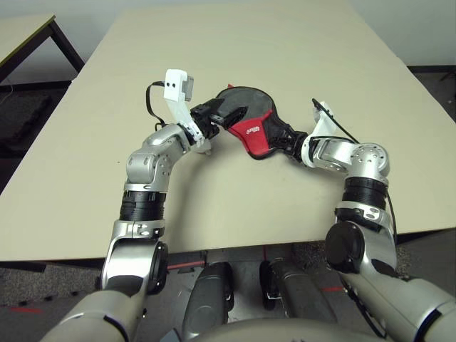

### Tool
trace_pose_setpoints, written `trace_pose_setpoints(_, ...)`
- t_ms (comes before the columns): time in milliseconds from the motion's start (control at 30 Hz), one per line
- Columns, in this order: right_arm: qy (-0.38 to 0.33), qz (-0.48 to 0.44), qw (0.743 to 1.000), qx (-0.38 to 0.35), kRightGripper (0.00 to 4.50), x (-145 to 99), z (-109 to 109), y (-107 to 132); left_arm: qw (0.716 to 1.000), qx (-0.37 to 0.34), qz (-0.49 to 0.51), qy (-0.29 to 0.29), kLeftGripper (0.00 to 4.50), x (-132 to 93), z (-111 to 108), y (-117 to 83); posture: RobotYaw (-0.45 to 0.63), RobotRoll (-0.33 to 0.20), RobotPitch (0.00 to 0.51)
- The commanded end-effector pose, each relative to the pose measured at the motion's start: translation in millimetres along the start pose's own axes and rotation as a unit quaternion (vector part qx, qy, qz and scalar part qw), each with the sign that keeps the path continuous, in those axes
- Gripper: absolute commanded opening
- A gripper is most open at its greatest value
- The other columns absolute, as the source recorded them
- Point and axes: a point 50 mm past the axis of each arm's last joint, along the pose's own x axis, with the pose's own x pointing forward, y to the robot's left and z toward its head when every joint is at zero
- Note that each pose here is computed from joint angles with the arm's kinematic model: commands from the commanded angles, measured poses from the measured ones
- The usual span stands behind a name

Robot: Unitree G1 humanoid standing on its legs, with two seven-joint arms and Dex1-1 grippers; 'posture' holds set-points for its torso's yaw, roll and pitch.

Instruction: Store the ping-pong paddle in its case and zip it.

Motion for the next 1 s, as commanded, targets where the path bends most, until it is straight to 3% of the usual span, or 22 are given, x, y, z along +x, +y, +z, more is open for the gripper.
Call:
trace_pose_setpoints(33, 0.043, 0.011, 0.999, 0.016, 0.01, 5.9, -41.2, 5.4, 1.000, 0.001, 0.002, 0.011, 4.50, -0.7, -6.3, -0.8, -0.04, 0.000, 0.161)
trace_pose_setpoints(200, 0.038, 0.000, 0.998, 0.051, 0.01, -4.5, -64.6, 7.5, 1.000, 0.001, -0.002, 0.015, 4.50, 1.2, -7.7, -2.4, -0.06, 0.000, 0.167)
trace_pose_setpoints(333, 0.062, -0.021, 0.986, 0.152, 0.01, -26.1, -83.7, 33.5, 1.000, 0.002, -0.004, 0.018, 4.50, 3.5, -8.3, -2.4, -0.07, 0.000, 0.167)
trace_pose_setpoints(500, 0.057, -0.075, 0.973, 0.210, 0.01, -38.4, -94.0, 57.3, 1.000, 0.002, -0.010, 0.020, 4.50, 5.9, -7.9, -3.2, -0.09, 0.000, 0.172)
trace_pose_setpoints(733, 0.051, -0.081, 0.972, 0.214, 0.01, -54.8, -107.4, 72.4, 1.000, 0.002, -0.017, 0.024, 4.50, 7.8, -9.5, -5.1, -0.10, 0.000, 0.181)
trace_pose_setpoints(1000, 0.055, -0.105, 0.969, 0.216, 0.01, -75.9, -126.8, 72.4, 0.999, 0.001, -0.021, 0.033, 4.50, 5.7, -13.1, -6.3, -0.11, 0.000, 0.195)
